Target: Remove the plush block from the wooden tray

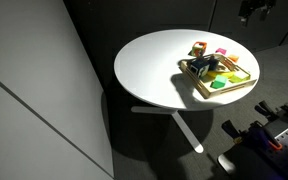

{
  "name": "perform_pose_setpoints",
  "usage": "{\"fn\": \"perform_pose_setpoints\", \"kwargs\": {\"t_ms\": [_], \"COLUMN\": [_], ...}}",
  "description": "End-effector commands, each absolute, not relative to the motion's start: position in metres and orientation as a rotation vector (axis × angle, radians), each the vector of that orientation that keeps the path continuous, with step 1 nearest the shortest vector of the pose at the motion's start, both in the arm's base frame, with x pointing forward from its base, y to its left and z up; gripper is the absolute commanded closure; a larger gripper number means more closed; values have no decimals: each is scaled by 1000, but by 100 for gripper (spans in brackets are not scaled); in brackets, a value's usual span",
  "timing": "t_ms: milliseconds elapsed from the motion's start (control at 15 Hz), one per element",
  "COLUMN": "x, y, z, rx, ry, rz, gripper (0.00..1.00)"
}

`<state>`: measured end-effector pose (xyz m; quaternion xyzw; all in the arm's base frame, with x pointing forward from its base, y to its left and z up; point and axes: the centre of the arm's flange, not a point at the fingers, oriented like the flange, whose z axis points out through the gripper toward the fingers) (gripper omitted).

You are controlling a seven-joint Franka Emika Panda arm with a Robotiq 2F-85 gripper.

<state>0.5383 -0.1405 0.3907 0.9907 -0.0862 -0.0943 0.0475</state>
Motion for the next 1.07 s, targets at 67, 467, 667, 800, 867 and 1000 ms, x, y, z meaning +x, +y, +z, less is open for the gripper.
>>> {"fn": "perform_pose_setpoints", "kwargs": {"t_ms": [67, 467, 667, 800, 867, 1000], "x": [499, 477, 473, 484, 485, 485], "y": [-143, -142, -142, -144, -144, -144], "z": [422, 454, 460, 458, 458, 455], "rx": [3045, 3081, 3084, 3068, 3068, 3068], "ry": [-202, -273, -300, -270, -269, -268], "rz": [-261, -57, 20, -32, -34, -43], "gripper": [0, 0, 0, 0, 0, 0]}}
